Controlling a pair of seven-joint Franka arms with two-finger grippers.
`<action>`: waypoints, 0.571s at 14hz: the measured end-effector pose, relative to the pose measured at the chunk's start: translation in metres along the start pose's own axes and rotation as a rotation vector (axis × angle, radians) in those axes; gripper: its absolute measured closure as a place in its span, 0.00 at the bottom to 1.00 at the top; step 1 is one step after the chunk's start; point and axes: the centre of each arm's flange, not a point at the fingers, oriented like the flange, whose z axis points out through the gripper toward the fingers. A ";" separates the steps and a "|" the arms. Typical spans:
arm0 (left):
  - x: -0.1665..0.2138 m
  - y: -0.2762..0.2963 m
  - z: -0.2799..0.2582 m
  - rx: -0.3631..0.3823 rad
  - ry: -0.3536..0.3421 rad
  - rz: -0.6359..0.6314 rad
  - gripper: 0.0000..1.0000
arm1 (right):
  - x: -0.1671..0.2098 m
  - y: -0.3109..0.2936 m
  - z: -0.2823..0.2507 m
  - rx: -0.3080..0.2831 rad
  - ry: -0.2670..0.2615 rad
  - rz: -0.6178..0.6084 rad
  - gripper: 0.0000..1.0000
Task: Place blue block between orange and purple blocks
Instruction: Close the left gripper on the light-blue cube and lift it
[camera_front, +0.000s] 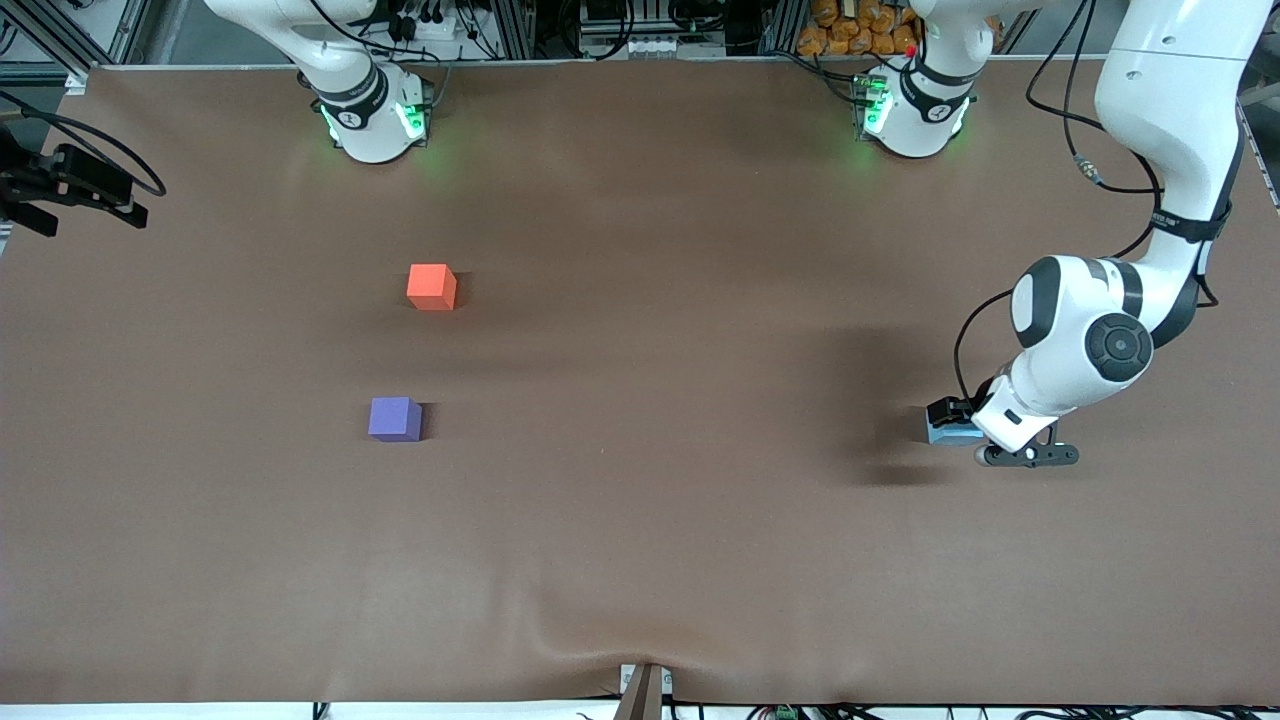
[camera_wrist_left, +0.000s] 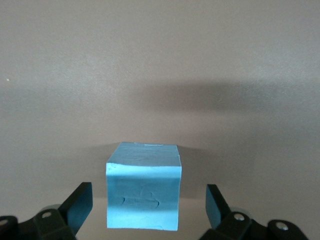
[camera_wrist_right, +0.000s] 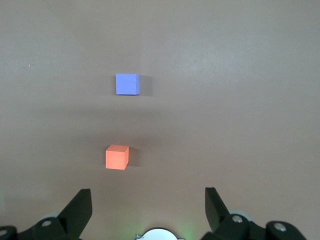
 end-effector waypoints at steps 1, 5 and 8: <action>0.000 0.000 0.003 -0.001 -0.005 0.000 0.00 | 0.000 0.000 0.000 0.000 0.000 0.000 0.00; -0.002 0.000 0.015 -0.004 -0.024 -0.001 0.00 | 0.000 0.000 0.000 0.000 0.000 0.000 0.00; -0.004 0.000 0.028 -0.006 -0.044 -0.001 0.04 | 0.000 0.000 0.000 0.000 0.000 0.000 0.00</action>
